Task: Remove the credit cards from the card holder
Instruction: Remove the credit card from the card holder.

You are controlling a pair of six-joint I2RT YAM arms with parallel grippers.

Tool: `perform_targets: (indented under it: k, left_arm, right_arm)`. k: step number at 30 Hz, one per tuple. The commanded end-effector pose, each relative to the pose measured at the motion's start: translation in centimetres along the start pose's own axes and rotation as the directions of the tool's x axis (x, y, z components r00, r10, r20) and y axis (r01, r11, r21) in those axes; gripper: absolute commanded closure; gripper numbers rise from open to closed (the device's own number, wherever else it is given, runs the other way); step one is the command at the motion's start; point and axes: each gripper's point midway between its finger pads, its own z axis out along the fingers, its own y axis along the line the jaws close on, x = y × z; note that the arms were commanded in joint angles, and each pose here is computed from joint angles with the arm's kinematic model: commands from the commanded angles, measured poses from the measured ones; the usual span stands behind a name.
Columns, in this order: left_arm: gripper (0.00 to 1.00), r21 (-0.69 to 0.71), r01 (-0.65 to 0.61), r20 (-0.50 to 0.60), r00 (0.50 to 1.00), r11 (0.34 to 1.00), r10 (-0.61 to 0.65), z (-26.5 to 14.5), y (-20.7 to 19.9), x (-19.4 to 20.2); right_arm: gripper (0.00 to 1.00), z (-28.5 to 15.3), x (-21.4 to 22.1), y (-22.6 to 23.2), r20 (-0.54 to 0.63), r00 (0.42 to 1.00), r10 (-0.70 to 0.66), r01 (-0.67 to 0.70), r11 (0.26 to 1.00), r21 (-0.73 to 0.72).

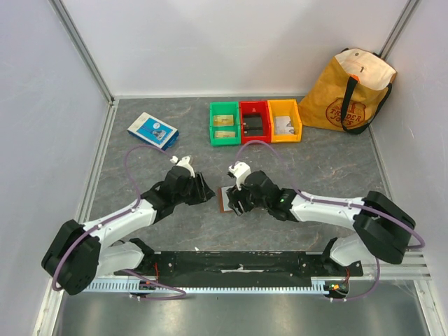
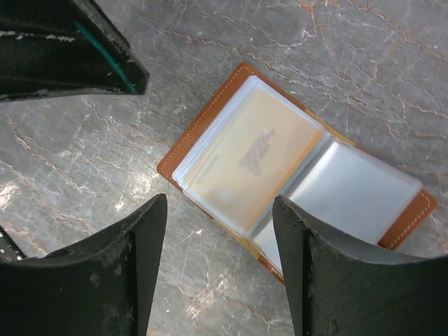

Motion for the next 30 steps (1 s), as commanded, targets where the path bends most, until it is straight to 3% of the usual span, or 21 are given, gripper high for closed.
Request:
perform_targets:
  k: [1,12,16,21,30]
  left_arm:
    - [0.5,-0.059,-0.027,0.02,0.999,0.998,0.028,-0.9,2.2,0.4]
    - [0.5,-0.024,-0.022,0.019,1.0,0.999,0.022,-0.8,1.7,0.6]
    - [0.5,-0.002,-0.021,0.006,1.0,1.0,0.021,-0.7,1.2,0.7]
    - [0.5,0.034,-0.016,-0.009,1.0,0.999,0.016,-0.6,0.4,0.7]
    - [0.5,0.142,-0.005,-0.034,0.999,0.99,0.01,-0.2,-2.5,0.1]
  right_arm:
    - [0.32,1.4,-1.7,0.2,0.016,0.994,-0.108,0.108,0.993,0.04]
    - [0.35,3.6,2.0,-1.1,-0.118,0.982,-0.147,0.163,0.978,0.13]
    - [0.47,3.4,3.3,-1.7,-0.145,0.979,-0.142,0.164,0.974,0.154]
    - [0.72,3.5,3.8,-0.9,-0.155,0.978,-0.137,0.152,0.984,0.096]
    - [0.76,2.9,2.4,-0.3,-0.092,0.995,0.025,-0.028,0.999,-0.04]
